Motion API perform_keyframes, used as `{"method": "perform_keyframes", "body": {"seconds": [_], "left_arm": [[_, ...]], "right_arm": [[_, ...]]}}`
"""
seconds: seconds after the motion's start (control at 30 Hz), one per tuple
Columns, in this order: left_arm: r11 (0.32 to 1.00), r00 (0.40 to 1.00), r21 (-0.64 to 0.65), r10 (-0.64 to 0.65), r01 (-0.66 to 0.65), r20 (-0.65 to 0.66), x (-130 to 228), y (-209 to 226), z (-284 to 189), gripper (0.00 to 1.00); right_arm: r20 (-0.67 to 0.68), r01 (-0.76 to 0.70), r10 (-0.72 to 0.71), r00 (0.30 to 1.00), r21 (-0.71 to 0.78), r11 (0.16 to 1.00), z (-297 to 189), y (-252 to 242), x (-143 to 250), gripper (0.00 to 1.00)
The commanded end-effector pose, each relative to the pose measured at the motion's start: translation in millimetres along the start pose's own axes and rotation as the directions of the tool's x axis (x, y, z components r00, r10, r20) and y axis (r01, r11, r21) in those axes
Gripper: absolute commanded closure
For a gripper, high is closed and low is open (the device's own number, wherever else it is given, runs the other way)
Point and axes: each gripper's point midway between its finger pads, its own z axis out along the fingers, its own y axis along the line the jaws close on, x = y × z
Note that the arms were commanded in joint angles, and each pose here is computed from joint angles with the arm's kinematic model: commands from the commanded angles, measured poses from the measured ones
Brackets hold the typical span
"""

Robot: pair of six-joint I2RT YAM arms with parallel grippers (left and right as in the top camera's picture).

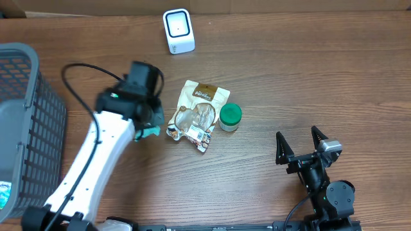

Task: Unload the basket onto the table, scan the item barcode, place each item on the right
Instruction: 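Lift the tissue pack out and set it on the table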

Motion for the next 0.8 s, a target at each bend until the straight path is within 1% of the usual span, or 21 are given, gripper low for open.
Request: {"method": "perform_keyframes", "body": {"seconds": [0.0,0.17,0.23,0.3,0.33,0.37,0.4,0.43,0.47,0.53,0.6,0.67,0.77], "left_arm": [[0.997,0.999,-0.062,-0.034,0.034,0.011,6.6,4.6,24.2,0.96],[0.996,0.998,-0.060,-0.064,0.064,0.002,9.6,-5.8,56.0,0.96],[0.997,0.998,-0.035,-0.065,0.065,-0.015,10.2,-13.6,64.5,0.96],[0.998,0.997,-0.002,-0.065,0.065,-0.042,13.0,-21.9,71.8,0.92],[0.998,0.996,0.008,-0.064,0.064,-0.054,14.9,-24.3,74.2,0.89],[0.998,0.995,0.017,-0.064,0.065,-0.072,17.8,-26.5,76.7,0.75],[0.997,0.994,0.038,-0.062,0.066,-0.091,20.7,-30.9,78.6,0.56],[0.996,0.992,0.063,-0.061,0.068,-0.107,22.8,-36.1,80.2,0.46],[0.994,0.991,0.084,-0.060,0.070,-0.118,24.2,-39.8,80.1,0.37],[0.992,0.990,0.101,-0.059,0.072,-0.126,25.1,-42.6,79.1,0.25],[0.993,0.992,0.107,-0.043,0.055,-0.115,21.7,-43.6,76.8,0.21],[0.993,0.995,0.109,-0.024,0.035,-0.101,15.1,-44.5,71.4,0.21],[0.997,0.999,0.074,-0.012,0.016,-0.047,-8.4,-40.7,46.3,0.21]], "right_arm": [[0.007,0.001,-0.001,1.000,0.004,1.000,0.0,-1.2,0.9,0.00],[0.007,0.001,-0.001,1.000,0.004,1.000,0.0,-1.2,0.9,0.00],[0.007,0.001,-0.001,1.000,0.004,1.000,0.0,-1.2,0.9,0.00],[0.007,0.001,-0.001,1.000,0.004,1.000,0.0,-1.2,0.9,0.00],[0.007,0.001,-0.001,1.000,0.004,1.000,0.0,-1.2,0.9,0.00],[0.007,0.001,-0.001,1.000,0.004,1.000,0.0,-1.2,1.0,0.00],[0.007,0.001,-0.001,1.000,0.004,1.000,0.0,-1.2,0.9,0.00],[0.007,0.001,-0.001,1.000,0.004,1.000,0.0,-1.2,0.9,0.00],[0.007,0.001,-0.001,1.000,0.004,1.000,0.0,-1.2,0.9,0.00],[0.007,0.001,-0.001,1.000,0.004,1.000,0.0,-1.2,0.9,0.00],[0.007,0.001,-0.001,1.000,0.004,1.000,0.0,-1.2,0.9,0.00],[0.007,0.001,-0.001,1.000,0.004,1.000,0.0,-1.2,0.9,0.00],[0.007,0.001,-0.001,1.000,0.004,1.000,0.0,-1.2,0.9,0.00]]}}
